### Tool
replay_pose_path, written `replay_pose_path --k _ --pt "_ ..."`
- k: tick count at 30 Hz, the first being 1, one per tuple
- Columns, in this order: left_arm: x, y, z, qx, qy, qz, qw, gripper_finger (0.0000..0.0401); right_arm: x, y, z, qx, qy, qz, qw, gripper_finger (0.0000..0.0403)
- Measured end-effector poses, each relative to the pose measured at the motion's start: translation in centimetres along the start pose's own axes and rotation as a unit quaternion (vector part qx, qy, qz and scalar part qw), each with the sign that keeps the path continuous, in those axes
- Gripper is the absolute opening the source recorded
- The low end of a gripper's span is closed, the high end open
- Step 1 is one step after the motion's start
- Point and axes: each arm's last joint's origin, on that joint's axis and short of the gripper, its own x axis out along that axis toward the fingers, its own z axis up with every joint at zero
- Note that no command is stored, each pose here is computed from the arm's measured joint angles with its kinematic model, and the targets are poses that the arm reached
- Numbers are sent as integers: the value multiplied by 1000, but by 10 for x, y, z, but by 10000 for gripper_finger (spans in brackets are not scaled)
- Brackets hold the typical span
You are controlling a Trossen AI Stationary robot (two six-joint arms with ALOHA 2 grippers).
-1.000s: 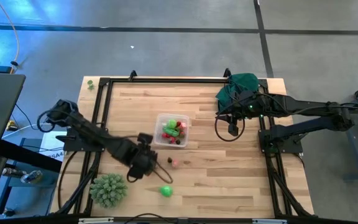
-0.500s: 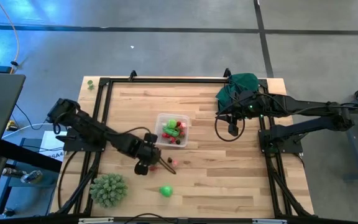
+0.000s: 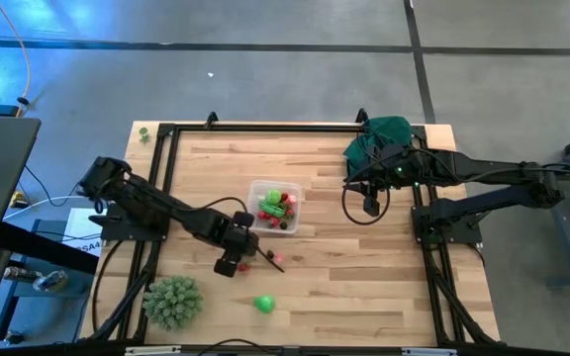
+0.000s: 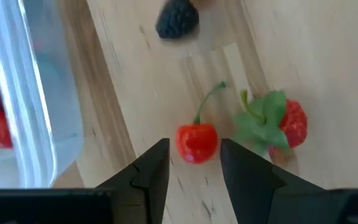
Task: Pick and placing Produce into tupperware
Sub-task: Put the red cherry into the transparent container
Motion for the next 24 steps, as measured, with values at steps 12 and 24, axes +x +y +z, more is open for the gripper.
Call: replay_pose_path --k 12,24 --pt "21 1 0 0 20 -10 1000 131 0 0 0 0 0 0 1000 68" --pt "24 1 1 1 21 -12 1000 131 0 0 0 0 1 0 1000 68"
